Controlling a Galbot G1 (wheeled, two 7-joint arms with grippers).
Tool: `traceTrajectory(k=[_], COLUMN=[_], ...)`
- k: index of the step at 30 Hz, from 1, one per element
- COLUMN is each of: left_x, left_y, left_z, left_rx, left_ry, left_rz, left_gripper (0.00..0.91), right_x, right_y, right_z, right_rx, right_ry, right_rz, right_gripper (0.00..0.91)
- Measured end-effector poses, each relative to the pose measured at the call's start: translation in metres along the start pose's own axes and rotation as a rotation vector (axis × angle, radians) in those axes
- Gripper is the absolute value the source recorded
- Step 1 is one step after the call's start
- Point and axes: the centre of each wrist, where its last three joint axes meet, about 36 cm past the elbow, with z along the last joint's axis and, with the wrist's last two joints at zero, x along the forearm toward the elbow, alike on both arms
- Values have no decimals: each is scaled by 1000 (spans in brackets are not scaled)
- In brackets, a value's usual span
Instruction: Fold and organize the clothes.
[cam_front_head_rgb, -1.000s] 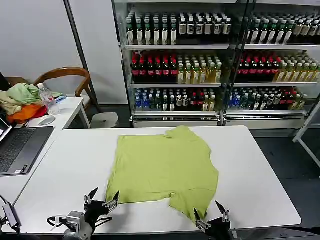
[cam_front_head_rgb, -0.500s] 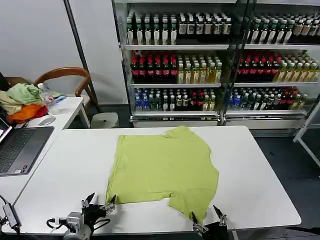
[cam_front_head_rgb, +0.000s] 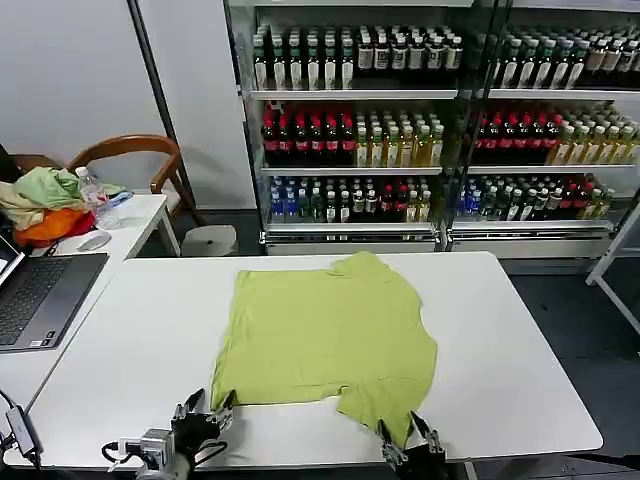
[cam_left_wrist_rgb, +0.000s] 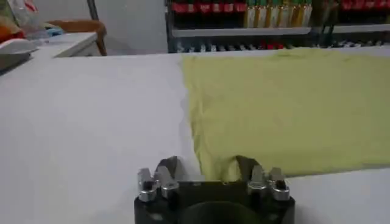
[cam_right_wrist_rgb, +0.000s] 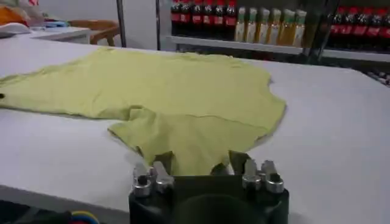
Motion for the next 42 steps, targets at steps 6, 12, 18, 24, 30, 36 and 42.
traceTrajectory(k=[6, 12, 18, 24, 30, 36, 42], left_x=[-1, -1, -1, 6, 19, 36, 53], left_y=[-5, -6, -1, 2, 7, 9, 6], left_z=[2, -1, -12, -15, -15, -11, -3], left_rx=[1, 1, -4, -15, -25, -40, -47], left_ry=[-11, -30, -71, -78, -90, -87, -65], left_rz=[18, 44, 65, 72, 71, 63, 65], left_gripper=[40, 40, 40, 40, 40, 40, 40], right_x=[-1, -2, 3, 13, 29, 45, 60], right_y=[1, -2, -9, -12, -18, -24, -24], right_z=[-2, -7, -17, -21, -24, -22, -19], right_rx=[-4, 1, 14, 24, 41, 55, 55], right_ry=[1, -7, -18, -23, -37, -35, -30], right_rz=[-8, -10, -15, -21, -33, -40, -50], right_gripper=[0, 0, 0, 0, 0, 0, 0])
